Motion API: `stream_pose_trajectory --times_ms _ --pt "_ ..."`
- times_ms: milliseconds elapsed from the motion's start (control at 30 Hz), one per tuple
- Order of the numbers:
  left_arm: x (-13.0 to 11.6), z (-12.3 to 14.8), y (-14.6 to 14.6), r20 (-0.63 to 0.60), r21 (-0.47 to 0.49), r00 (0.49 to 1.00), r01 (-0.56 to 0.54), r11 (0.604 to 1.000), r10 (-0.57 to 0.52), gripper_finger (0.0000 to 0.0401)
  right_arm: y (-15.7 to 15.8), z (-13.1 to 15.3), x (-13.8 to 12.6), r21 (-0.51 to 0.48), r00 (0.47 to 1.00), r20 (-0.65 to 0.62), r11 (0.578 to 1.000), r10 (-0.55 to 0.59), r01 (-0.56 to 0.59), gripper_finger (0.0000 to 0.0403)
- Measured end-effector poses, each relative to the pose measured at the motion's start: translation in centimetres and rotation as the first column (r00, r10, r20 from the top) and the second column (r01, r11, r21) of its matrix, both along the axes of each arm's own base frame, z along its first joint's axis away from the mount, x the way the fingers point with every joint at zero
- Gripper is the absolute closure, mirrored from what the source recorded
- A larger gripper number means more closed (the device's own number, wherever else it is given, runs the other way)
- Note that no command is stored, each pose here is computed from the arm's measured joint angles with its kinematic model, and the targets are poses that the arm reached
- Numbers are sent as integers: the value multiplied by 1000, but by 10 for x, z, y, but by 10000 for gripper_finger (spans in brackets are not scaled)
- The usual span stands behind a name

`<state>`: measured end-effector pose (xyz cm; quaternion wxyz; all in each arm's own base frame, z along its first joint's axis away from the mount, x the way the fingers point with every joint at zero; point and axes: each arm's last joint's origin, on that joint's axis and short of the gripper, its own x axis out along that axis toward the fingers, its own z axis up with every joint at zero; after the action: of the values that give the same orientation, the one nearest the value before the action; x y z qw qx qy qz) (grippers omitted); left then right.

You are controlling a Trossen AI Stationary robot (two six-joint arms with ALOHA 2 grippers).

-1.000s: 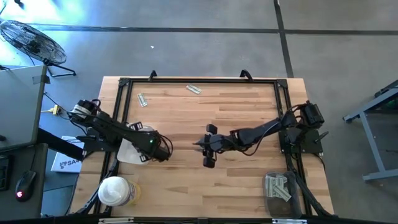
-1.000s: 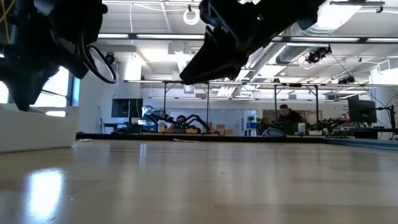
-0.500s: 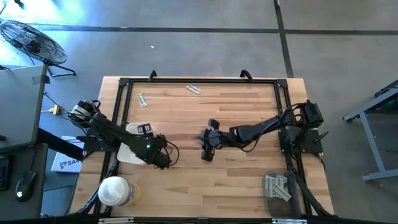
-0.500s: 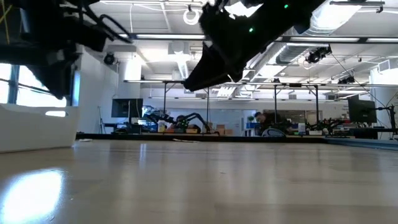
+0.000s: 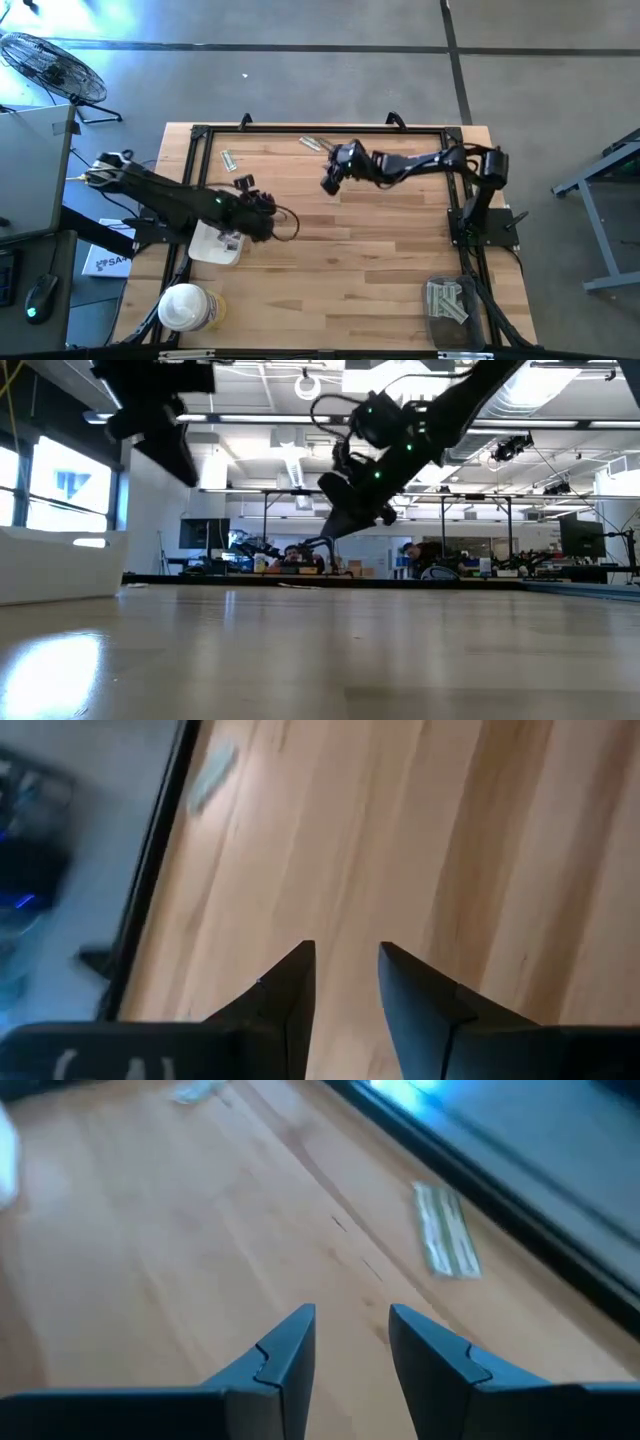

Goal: Pick & Place First Aid Supplies
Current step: Put the green bandage pack into the black bin

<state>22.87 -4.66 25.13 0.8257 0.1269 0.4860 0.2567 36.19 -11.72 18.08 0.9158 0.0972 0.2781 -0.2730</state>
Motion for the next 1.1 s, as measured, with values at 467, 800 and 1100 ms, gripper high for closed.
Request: stream_pose_trajectory --times_ms 467,800,1100 --pt "-28 -7 26 452 -116 888 152 982 -84 294 -90 11 46 153 981 -194 988 -6 36 279" --pt "-30 -14 25 427 -151 899 172 973 -93 294 -150 -25 67 401 986 -82 911 142 -98 279" --pt "-30 -14 25 427 -155 899 176 972 -94 294 -182 -30 56 520 994 -41 852 105 -68 279"
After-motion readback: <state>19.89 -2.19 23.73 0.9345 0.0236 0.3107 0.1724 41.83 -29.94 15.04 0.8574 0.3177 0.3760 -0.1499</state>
